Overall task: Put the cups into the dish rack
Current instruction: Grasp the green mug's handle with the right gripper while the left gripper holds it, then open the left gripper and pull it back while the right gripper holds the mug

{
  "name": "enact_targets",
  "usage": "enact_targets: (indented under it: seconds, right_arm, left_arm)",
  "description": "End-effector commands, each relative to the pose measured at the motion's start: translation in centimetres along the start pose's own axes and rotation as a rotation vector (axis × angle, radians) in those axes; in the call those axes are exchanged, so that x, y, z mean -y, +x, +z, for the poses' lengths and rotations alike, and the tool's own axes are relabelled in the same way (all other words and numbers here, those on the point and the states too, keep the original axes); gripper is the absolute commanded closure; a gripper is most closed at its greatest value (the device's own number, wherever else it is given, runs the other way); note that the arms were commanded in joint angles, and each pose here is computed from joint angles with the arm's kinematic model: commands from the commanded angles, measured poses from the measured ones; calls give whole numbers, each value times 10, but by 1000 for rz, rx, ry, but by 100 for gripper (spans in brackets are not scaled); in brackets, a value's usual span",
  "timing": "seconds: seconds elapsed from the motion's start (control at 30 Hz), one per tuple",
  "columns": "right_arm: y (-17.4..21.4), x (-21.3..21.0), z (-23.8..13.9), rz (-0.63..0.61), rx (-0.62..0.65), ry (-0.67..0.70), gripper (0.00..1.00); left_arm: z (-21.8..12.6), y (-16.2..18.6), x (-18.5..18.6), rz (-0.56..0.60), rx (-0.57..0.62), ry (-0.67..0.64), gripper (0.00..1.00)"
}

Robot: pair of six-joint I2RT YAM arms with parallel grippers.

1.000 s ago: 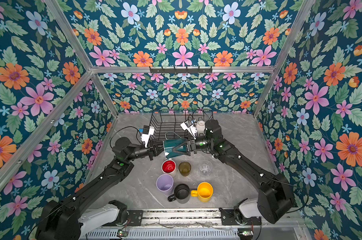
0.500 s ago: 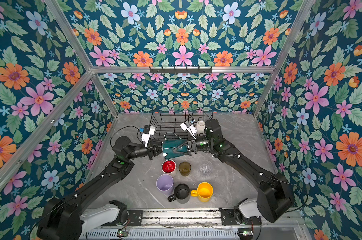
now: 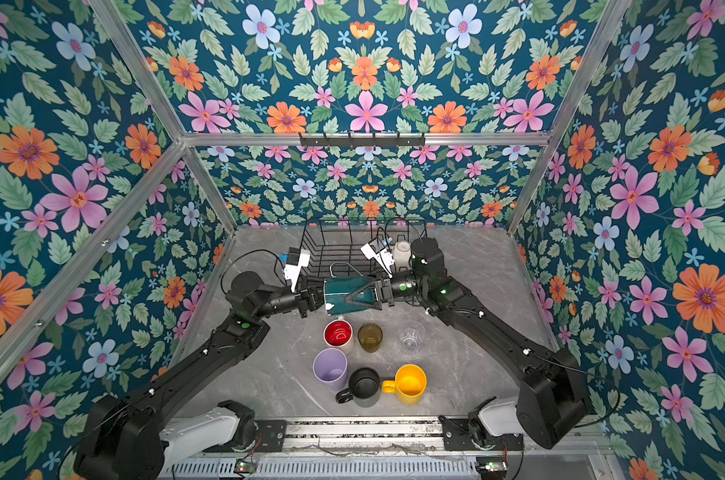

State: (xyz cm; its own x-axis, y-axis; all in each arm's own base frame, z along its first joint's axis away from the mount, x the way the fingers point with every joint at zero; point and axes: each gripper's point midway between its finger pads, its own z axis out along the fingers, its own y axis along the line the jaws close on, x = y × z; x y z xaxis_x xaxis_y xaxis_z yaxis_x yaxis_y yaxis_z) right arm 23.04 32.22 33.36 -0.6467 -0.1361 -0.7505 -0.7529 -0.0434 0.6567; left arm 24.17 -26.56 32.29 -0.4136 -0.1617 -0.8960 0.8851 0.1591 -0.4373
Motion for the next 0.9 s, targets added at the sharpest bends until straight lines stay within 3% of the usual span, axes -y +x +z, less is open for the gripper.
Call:
enact_targets:
  seconds: [0.0,0.07,0.13,0.3,0.47,0.67,0.87]
  right_arm:
    - [-14,1,-5,-36,53,50,100]
    - [-17,-1,-9,-42,65,62,100]
    - [-20,-2,-13,-47,77,72,100]
    - [-24,-5,-24,-57,102,101,100]
    - [-28,-4,-43,-56,137,170,100]
    - [-29,3,-67,-75,141,378,100]
    - [-33,36,-93,-63,118,671,100]
  left_arm:
    - [0,-10,6,31,25,9,63]
    - [-1,-9,5,37,21,-1,47]
    - [-3,-7,3,38,13,-23,38]
    - [-7,-5,-4,51,13,-85,22]
    - [-16,1,-29,61,-13,-247,6]
    - [-49,-5,-71,66,11,-583,0]
    - [-118,-22,-113,-12,162,-1055,0]
